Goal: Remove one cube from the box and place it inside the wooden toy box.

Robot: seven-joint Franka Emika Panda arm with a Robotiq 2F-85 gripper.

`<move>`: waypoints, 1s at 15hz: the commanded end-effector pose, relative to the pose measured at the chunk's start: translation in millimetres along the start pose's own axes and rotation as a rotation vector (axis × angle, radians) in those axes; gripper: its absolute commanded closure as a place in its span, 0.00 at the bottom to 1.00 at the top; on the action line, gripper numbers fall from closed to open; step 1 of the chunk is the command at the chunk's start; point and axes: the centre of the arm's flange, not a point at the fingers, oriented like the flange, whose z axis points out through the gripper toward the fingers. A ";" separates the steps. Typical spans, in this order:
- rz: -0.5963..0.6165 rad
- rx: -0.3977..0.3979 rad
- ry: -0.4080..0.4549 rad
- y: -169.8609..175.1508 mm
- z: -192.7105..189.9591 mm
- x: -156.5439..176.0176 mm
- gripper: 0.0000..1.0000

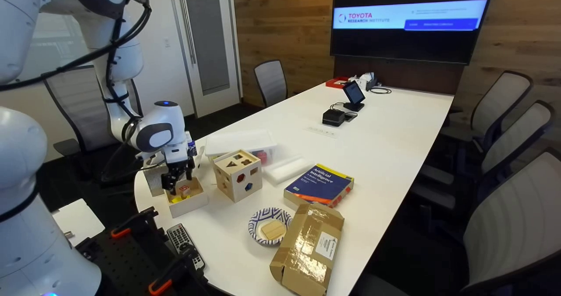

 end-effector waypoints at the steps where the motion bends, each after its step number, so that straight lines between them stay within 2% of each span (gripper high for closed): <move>1: 0.019 0.008 0.010 -7.6 7.2 -4.1 0.00; 5: 0.025 0.004 0.013 -6.8 11.1 -3.0 0.00; 6: 0.023 0.006 0.012 -6.9 11.6 -3.1 0.25; 7: 0.024 0.003 0.014 -6.9 11.9 -3.2 0.26; 15: 0.023 0.003 0.019 -7.9 11.1 -1.7 0.88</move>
